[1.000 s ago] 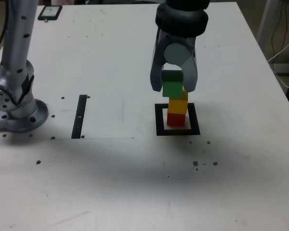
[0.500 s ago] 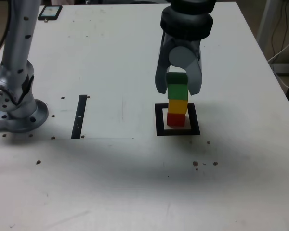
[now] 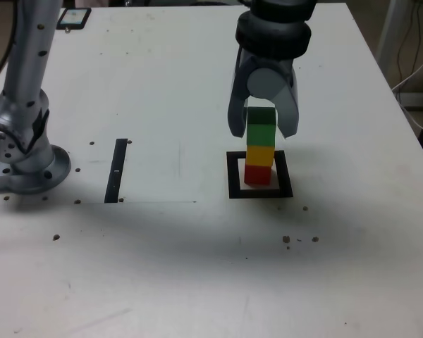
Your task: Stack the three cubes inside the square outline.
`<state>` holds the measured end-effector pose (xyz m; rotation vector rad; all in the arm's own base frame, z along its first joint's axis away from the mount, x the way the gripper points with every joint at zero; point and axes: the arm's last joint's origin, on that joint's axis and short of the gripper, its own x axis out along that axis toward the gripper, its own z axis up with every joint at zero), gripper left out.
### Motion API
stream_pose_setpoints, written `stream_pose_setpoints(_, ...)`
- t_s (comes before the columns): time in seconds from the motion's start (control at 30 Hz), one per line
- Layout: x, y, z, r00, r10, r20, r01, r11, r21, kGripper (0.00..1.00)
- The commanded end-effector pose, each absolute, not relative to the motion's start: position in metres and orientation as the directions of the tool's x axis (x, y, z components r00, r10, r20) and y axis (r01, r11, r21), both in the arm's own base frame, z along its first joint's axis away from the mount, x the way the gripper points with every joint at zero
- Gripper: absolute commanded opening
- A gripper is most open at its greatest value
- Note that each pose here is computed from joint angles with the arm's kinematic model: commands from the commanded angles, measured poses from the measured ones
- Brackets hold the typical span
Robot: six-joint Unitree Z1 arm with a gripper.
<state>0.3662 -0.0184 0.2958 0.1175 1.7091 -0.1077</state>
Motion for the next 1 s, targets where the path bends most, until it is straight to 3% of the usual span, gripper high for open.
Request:
stream_pose_setpoints(0.0,0.367,-0.016,0.295,-0.144,0.018,-0.9894,0.146,0.989,-0.003,0.68)
stream_pose_setpoints(0.17,0.364,-0.014,0.294,-0.155,0.016,-0.9878,0.169,0.986,-0.010,0.93)
stream_pose_setpoints(0.23,0.361,-0.013,0.296,-0.154,0.015,-0.9879,0.172,0.985,-0.011,0.98)
stream_pose_setpoints(0.43,0.339,-0.012,0.317,-0.112,0.019,-0.9935,0.173,0.985,-0.001,0.99)
stream_pose_setpoints(0.6,0.306,-0.014,0.345,-0.044,0.026,-0.9987,0.183,0.983,0.018,0.99)
stream_pose_setpoints(0.77,0.263,-0.020,0.367,0.030,0.039,-0.9988,0.213,0.976,0.045,0.99)
stream_pose_setpoints(0.87,0.233,-0.020,0.369,0.052,0.054,-0.9972,0.220,0.973,0.064,0.99)
stream_pose_setpoints(0.97,0.205,-0.018,0.358,0.056,0.062,-0.9965,0.220,0.973,0.073,0.99)
